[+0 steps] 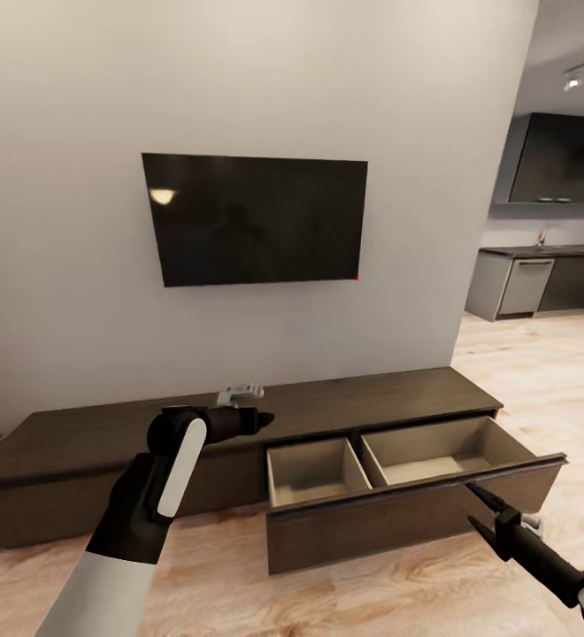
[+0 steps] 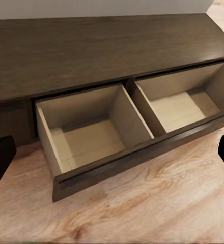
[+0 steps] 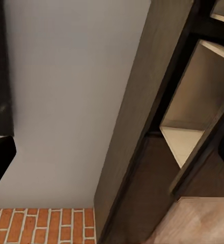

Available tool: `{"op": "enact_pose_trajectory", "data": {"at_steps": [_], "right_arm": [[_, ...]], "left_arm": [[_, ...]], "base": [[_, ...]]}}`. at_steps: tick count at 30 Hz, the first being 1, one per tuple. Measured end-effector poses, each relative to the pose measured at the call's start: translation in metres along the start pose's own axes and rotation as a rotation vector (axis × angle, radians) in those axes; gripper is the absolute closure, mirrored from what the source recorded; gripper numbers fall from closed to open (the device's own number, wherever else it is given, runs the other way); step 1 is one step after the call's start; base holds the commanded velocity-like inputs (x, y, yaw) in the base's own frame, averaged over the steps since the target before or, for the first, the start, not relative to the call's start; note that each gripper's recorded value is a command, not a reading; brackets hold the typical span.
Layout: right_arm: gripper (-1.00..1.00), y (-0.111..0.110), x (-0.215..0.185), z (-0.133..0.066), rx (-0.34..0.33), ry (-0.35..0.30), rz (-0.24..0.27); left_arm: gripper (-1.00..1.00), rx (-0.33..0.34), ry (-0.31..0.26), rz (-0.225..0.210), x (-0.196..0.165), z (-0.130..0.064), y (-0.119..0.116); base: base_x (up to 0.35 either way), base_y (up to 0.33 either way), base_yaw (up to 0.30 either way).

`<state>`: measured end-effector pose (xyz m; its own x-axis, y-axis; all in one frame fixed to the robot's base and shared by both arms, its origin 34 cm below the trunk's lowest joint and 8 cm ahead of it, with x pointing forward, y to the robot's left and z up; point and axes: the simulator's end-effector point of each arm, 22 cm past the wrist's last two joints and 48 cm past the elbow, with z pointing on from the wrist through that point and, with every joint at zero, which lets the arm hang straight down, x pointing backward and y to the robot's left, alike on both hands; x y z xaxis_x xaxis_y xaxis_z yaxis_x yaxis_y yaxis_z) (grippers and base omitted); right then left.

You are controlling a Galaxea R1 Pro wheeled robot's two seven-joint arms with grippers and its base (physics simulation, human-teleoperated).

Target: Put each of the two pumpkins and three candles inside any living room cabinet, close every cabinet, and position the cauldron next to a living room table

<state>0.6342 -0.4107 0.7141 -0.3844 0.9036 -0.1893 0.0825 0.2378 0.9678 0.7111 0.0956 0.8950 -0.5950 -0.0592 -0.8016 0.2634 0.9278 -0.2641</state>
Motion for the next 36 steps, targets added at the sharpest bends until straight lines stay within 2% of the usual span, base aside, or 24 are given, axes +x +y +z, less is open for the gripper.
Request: {"op": "enact_pose_trajectory", "data": {"at_steps": [14, 36], "right_arm": [[-1.0, 0.025, -0.007, -0.003, 0.001, -0.001, -0.003], [-1.0, 0.059, -0.011, -0.006, 0.02, 0.016, -0.015]], "left_arm": [[-1.0, 0.001, -0.001, 0.0, -0.023, -0.012, -0.007], [-1.0, 0.0, -0.001, 0.001, -0.055, -0.031, -0.016]], "base": [[-0.232, 0.18, -0.284], [-0.016, 0.012, -0.283]]}}
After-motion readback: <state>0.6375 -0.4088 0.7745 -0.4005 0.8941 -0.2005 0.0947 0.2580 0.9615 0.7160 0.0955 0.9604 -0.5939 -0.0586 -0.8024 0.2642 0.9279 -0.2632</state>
